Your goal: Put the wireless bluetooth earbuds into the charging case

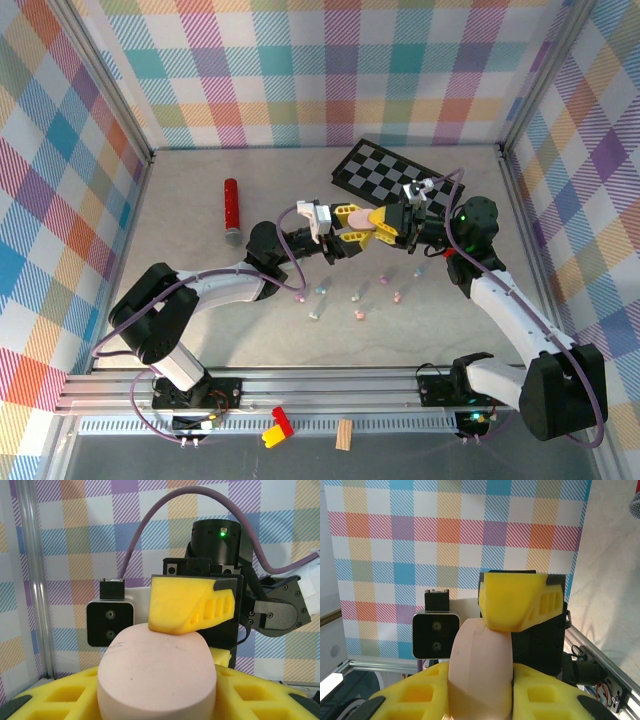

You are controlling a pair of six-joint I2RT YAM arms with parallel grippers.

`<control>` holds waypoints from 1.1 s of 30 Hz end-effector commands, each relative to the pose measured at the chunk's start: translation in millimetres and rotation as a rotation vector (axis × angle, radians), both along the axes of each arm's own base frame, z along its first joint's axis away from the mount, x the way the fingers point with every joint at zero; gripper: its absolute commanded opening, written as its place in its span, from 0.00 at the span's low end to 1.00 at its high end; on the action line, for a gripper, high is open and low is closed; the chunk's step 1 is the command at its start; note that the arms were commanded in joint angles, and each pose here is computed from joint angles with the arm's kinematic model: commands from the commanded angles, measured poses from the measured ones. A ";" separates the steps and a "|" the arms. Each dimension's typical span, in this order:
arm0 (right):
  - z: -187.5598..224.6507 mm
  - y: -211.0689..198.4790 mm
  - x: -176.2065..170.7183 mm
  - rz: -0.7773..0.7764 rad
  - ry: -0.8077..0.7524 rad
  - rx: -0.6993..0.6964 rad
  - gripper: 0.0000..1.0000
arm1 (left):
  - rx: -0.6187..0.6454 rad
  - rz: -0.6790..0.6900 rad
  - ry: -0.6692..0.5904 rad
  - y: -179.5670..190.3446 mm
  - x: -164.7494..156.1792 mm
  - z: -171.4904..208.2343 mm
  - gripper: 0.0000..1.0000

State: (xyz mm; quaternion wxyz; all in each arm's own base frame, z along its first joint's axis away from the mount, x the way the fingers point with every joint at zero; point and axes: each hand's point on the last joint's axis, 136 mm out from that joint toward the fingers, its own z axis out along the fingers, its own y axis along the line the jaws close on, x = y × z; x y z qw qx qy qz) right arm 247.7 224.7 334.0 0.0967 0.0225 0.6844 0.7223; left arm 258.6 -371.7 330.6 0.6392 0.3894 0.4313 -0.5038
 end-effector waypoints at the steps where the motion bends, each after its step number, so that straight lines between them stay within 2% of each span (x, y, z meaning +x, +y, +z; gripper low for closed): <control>1: 5.0 -2.2 -1.1 -0.012 -0.045 0.001 0.13 | -0.048 -0.020 -0.056 2.3 -4.4 18.8 0.47; 4: 6.1 -2.3 -1.4 -0.012 -0.046 0.002 0.13 | -0.043 -0.024 -0.054 1.8 -4.6 16.8 0.44; 10: 10.4 -2.5 -1.7 -0.011 -0.044 0.015 0.13 | -0.034 -0.026 -0.053 0.0 -3.2 12.3 0.48; 18: 7.9 -2.6 -2.0 -0.013 -0.043 0.006 0.13 | -0.032 -0.023 -0.054 -0.6 -2.7 10.9 0.48; 22: 6.1 -2.6 -1.9 -0.014 -0.043 0.004 0.13 | -0.037 -0.029 -0.055 -0.4 -3.7 14.1 0.43; 33: 5.0 -2.7 -0.8 -0.015 -0.040 0.003 0.13 | -0.044 -0.029 -0.059 0.8 -4.8 18.1 0.45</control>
